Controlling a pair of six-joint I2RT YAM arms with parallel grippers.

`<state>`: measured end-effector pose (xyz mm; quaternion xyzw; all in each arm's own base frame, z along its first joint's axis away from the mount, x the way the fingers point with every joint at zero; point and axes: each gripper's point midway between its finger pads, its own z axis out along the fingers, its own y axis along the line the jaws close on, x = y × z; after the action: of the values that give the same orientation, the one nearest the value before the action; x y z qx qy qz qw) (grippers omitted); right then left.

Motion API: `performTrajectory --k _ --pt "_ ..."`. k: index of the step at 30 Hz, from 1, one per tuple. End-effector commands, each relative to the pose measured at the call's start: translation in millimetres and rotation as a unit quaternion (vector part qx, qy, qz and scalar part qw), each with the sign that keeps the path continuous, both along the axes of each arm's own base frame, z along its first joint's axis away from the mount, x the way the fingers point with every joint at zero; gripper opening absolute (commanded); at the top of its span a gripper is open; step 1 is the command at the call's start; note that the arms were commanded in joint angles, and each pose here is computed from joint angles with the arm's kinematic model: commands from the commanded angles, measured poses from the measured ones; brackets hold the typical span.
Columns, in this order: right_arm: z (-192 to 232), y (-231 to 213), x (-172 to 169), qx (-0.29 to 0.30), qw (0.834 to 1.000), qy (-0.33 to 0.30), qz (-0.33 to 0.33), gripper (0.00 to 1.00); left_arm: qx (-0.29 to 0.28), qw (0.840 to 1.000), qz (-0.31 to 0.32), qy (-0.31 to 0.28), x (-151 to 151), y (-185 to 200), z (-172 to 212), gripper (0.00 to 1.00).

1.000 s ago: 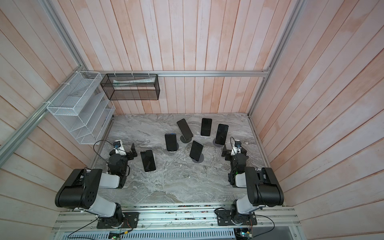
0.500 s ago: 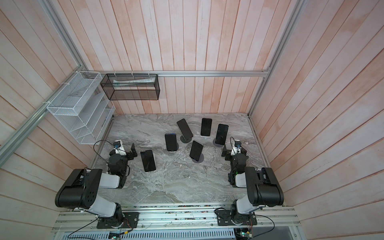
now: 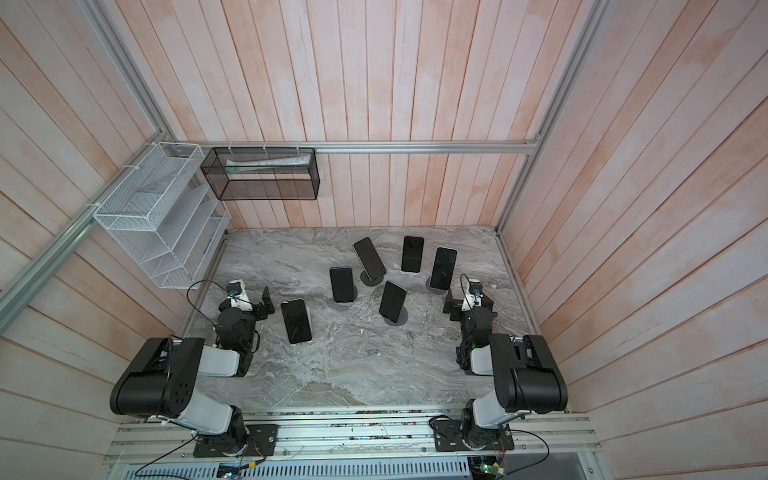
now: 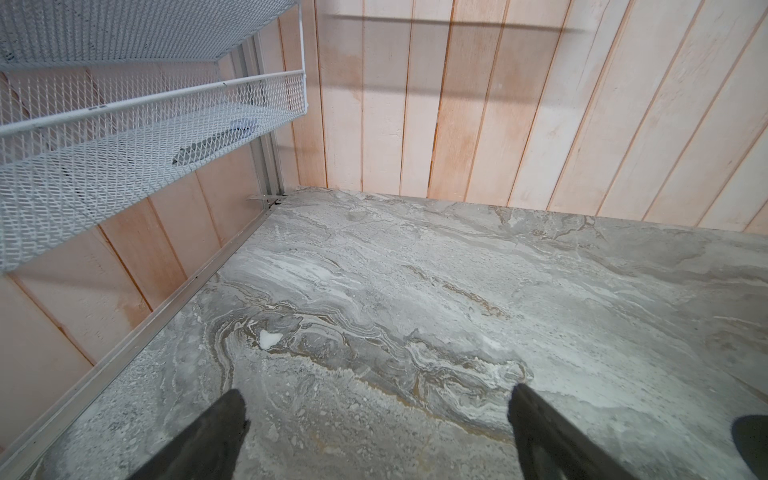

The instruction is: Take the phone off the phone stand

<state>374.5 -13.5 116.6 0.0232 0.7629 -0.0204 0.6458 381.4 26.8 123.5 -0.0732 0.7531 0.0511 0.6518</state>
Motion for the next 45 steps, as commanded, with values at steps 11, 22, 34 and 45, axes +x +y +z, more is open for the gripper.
performTrajectory --k 11,22,34,45 --pt "7.0 -2.7 3.9 0.001 1.0 -0.008 -0.006 0.98 -0.004 1.0 -0.005 -0.008 3.8 -1.0 6.0 1.0" --pt "27.3 -12.7 10.3 0.008 0.999 -0.012 -0.034 0.98 0.006 1.0 -0.007 -0.016 2.9 -4.2 19.9 1.0" --pt "178.8 -33.6 -2.6 0.208 0.968 -0.013 -0.139 0.98 -0.199 0.974 0.088 -0.064 -23.7 19.0 199.3 1.0" --pt "170.1 -13.3 -29.2 0.274 0.954 0.101 -0.073 0.77 -0.334 0.927 -0.168 -0.028 -21.9 -66.2 272.8 0.91"
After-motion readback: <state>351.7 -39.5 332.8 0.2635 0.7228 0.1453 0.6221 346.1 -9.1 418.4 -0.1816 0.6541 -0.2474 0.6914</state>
